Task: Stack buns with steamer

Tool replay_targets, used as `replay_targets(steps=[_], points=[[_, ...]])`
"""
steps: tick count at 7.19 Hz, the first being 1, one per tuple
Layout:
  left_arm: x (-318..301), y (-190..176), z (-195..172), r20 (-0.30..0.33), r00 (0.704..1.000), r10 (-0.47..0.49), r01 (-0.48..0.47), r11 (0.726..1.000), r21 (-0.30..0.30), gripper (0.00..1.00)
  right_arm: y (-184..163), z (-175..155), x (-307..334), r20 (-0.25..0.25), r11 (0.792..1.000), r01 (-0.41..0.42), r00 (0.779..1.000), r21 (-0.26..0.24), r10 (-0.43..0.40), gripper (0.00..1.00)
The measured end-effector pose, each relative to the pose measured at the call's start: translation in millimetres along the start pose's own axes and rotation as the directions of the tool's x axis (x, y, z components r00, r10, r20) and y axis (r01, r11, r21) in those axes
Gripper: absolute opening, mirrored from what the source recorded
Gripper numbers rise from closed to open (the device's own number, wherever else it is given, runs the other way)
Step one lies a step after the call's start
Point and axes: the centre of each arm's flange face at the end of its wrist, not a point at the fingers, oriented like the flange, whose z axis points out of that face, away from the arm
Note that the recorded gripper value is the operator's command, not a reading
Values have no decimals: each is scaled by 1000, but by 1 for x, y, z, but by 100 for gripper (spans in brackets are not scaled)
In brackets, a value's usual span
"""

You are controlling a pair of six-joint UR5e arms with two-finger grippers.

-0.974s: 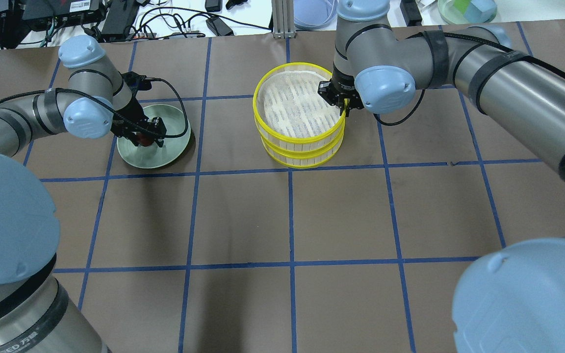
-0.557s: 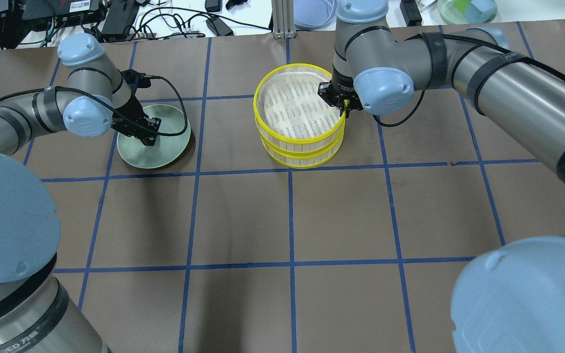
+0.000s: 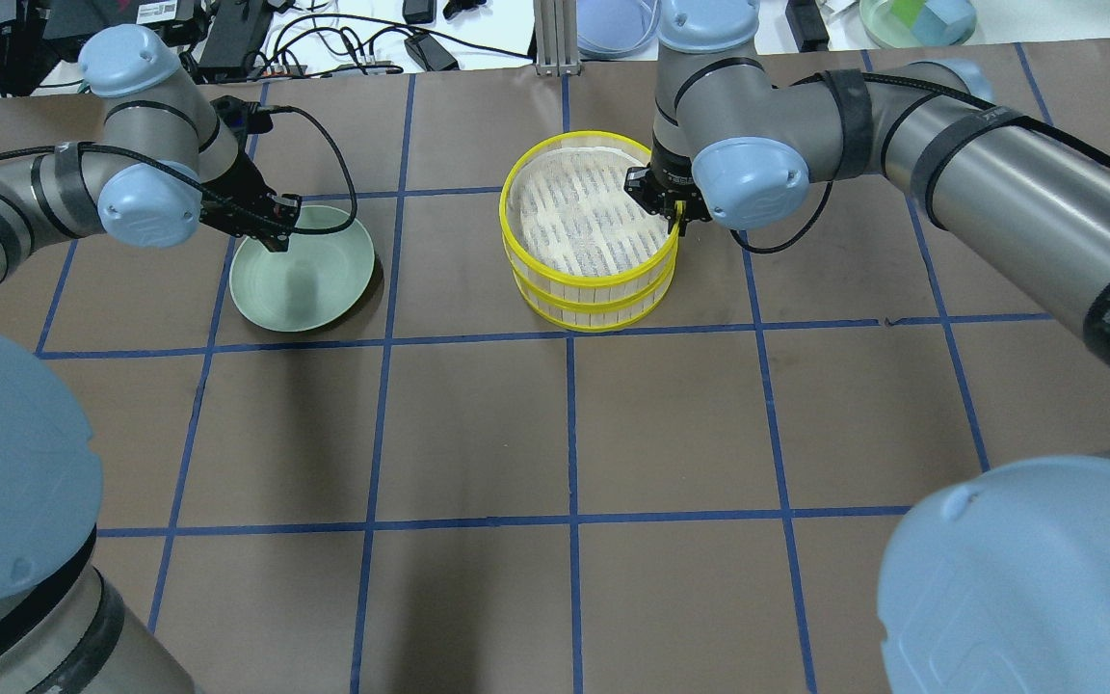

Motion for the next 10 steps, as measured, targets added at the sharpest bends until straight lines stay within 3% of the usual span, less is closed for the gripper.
replay_targets(steps=[5,7,8,9,10], points=[[75,11,-91,-16,996,-89,90,988,129,0,-1,-4,3,-4,1000,-6,1000,8,6,0],[90,18,-110,-22,996,-89,91,985,148,0,-1,0,2,-7,1000,-8,1000,2,8,0],[95,21,-119,-24,996,-91,94,984,153,0,-1,1,2,-7,1000,-11,1000,0,11,28],[102,25,-126,-29,994,-101,104,982,157,0,-1,2,3,-8,1000,-11,1000,-3,11,68],[108,27,-130,-33,993,-113,117,980,160,0,1,4,3,-7,1000,-11,1000,-8,11,73]])
